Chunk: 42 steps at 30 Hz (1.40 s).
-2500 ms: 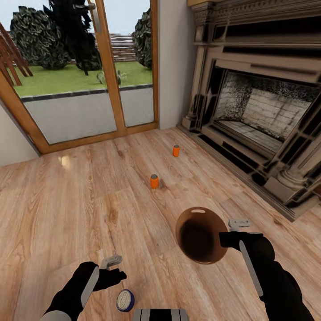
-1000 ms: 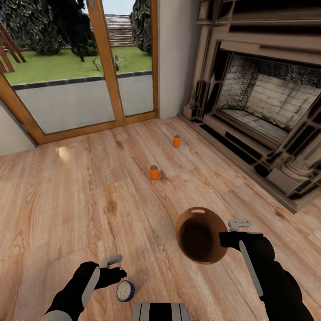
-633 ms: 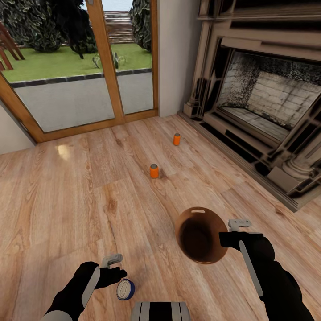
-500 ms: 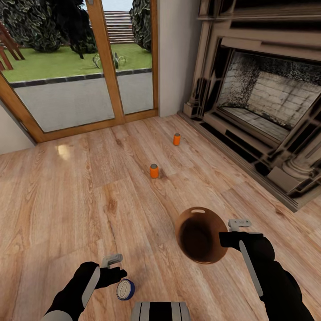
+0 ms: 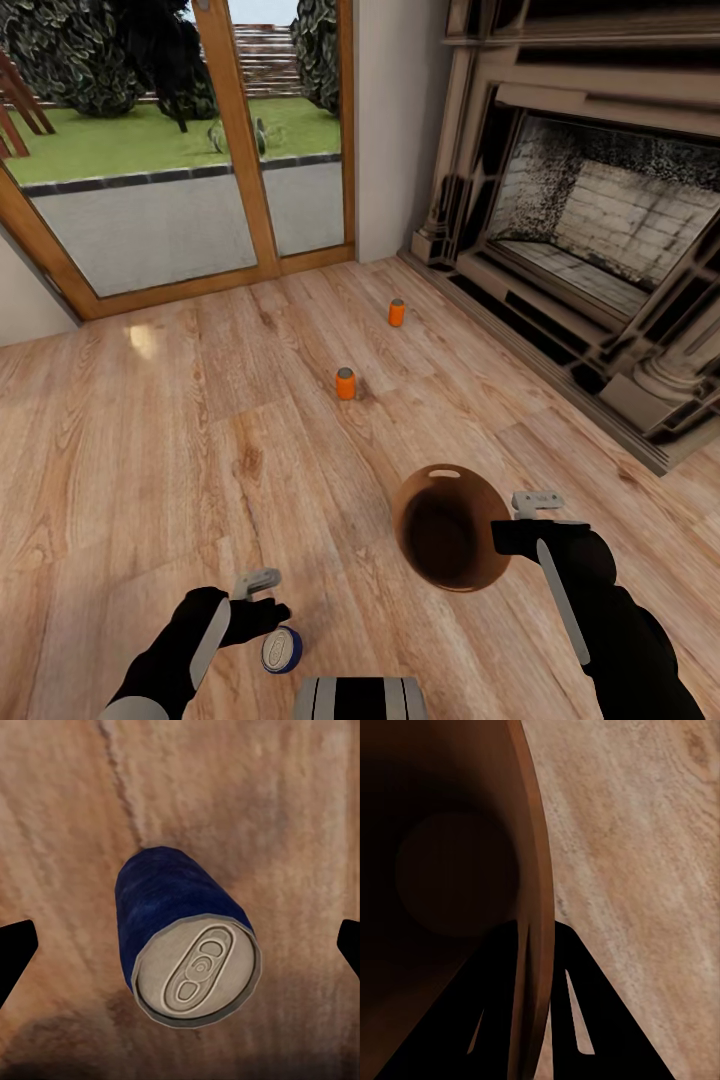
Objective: Put the three can of soda from the living room inside the tash can in the kitchen.
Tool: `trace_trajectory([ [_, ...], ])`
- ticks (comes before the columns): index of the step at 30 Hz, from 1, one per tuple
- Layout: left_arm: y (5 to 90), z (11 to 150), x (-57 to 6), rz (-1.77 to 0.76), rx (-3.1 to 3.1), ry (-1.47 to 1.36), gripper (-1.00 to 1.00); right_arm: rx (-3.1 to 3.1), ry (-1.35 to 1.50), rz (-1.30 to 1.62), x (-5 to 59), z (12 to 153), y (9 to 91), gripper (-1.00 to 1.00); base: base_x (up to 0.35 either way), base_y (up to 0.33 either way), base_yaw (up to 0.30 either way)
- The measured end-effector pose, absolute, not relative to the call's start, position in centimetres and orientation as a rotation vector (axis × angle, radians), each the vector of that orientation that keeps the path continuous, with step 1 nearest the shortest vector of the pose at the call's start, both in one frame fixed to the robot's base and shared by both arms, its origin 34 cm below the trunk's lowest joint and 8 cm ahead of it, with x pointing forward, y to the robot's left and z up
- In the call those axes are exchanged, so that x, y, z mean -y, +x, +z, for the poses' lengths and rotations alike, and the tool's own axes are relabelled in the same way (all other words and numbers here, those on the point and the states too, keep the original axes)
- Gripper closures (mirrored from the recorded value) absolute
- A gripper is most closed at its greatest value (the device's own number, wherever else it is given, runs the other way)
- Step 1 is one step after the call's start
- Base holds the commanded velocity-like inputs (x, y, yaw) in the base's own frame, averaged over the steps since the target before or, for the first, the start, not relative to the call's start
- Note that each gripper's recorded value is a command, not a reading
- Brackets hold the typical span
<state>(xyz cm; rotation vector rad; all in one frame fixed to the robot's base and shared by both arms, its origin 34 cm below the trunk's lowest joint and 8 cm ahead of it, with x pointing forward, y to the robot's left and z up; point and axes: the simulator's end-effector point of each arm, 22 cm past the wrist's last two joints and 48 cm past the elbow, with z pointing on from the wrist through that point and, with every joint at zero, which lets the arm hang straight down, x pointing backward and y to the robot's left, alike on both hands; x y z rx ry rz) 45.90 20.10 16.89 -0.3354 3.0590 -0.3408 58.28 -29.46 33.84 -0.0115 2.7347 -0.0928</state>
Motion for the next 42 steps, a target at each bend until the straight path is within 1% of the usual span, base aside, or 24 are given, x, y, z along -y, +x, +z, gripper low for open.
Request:
trace_trajectory([
  [15,45.8,16.9,-19.4,-0.353,-3.06,-0.334,-1.0,-2.734,-0.012,-0.093,29.5,33.8,58.3,1.0,0.0,0.0,0.0],
  [42,43.2,14.0,-19.4,-0.348,-3.132,-0.355,-1.0,-2.807,-0.016,-0.097,29.5,30.0,56.9,1.0,0.0,0.0,0.0],
])
